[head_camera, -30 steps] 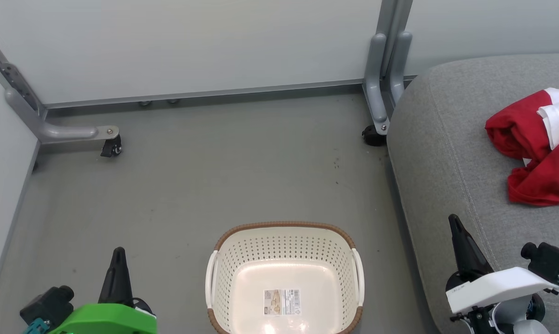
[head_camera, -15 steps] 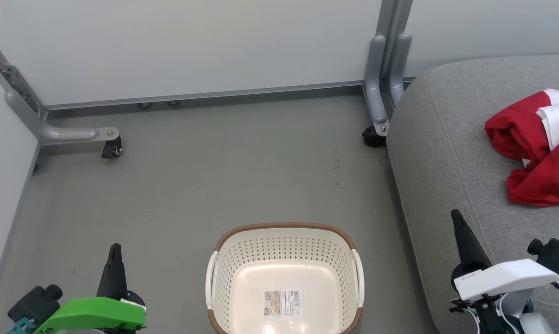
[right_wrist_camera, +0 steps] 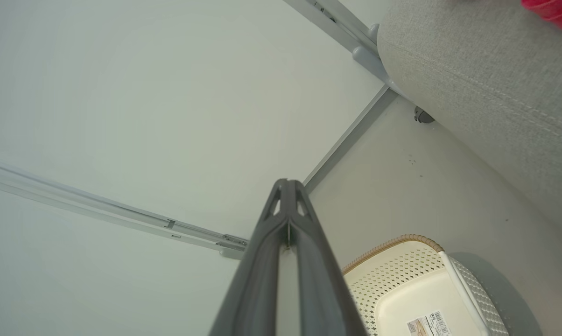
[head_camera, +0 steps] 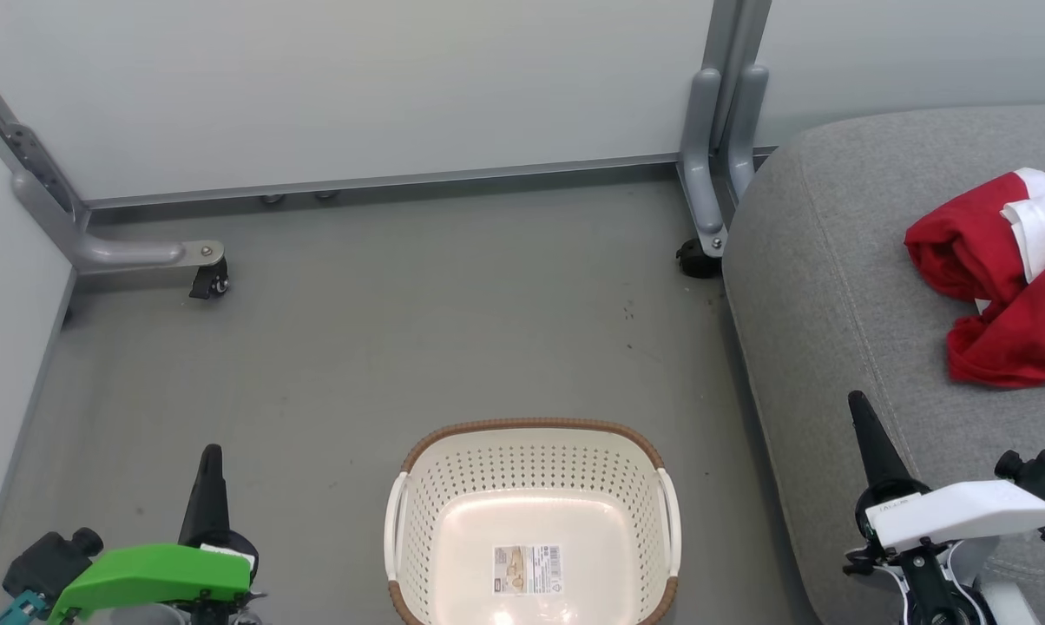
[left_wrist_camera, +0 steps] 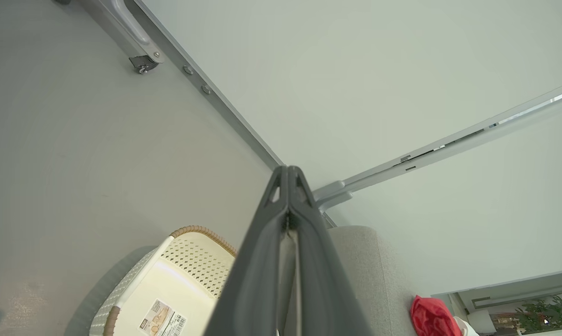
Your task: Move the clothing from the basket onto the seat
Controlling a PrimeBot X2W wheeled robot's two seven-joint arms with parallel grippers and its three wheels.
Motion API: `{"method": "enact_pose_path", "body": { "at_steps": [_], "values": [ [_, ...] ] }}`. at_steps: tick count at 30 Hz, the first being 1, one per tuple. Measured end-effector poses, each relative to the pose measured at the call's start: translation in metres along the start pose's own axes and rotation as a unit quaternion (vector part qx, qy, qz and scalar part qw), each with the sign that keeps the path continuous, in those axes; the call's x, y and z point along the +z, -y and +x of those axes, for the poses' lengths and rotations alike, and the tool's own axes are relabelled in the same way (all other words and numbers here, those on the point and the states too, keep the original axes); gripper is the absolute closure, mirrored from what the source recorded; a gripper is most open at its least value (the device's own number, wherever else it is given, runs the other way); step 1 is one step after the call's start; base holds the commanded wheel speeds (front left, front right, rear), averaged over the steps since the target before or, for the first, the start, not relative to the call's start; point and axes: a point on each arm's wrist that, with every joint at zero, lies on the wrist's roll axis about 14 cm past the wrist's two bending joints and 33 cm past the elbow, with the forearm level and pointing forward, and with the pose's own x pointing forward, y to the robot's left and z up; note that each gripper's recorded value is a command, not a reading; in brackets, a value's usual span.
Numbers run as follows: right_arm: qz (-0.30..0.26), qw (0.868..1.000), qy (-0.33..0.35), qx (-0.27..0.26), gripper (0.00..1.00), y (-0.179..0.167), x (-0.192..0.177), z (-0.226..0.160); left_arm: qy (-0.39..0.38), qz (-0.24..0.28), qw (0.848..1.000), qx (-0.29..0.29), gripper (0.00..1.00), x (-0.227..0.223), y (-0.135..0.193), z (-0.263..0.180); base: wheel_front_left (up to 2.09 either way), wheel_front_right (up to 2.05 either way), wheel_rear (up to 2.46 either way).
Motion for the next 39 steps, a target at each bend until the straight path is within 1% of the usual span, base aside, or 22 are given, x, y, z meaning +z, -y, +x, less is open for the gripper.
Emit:
{"method": "enact_pose_path", "body": {
  "at_steps": [17,39],
  "values": [
    [0.086,0.996,0.007,-0.003,1.0,0.002,0.005,0.005,0.0,-0.086,0.996,-0.014,1.0,0.006,0.008,0.005,0.0,0.0,0.0],
    [0.181,0.983,0.016,-0.004,1.0,0.004,0.012,0.009,0.0,-0.182,0.983,-0.034,1.0,0.014,0.017,0.009,0.0,0.0,0.0]
  ]
}}
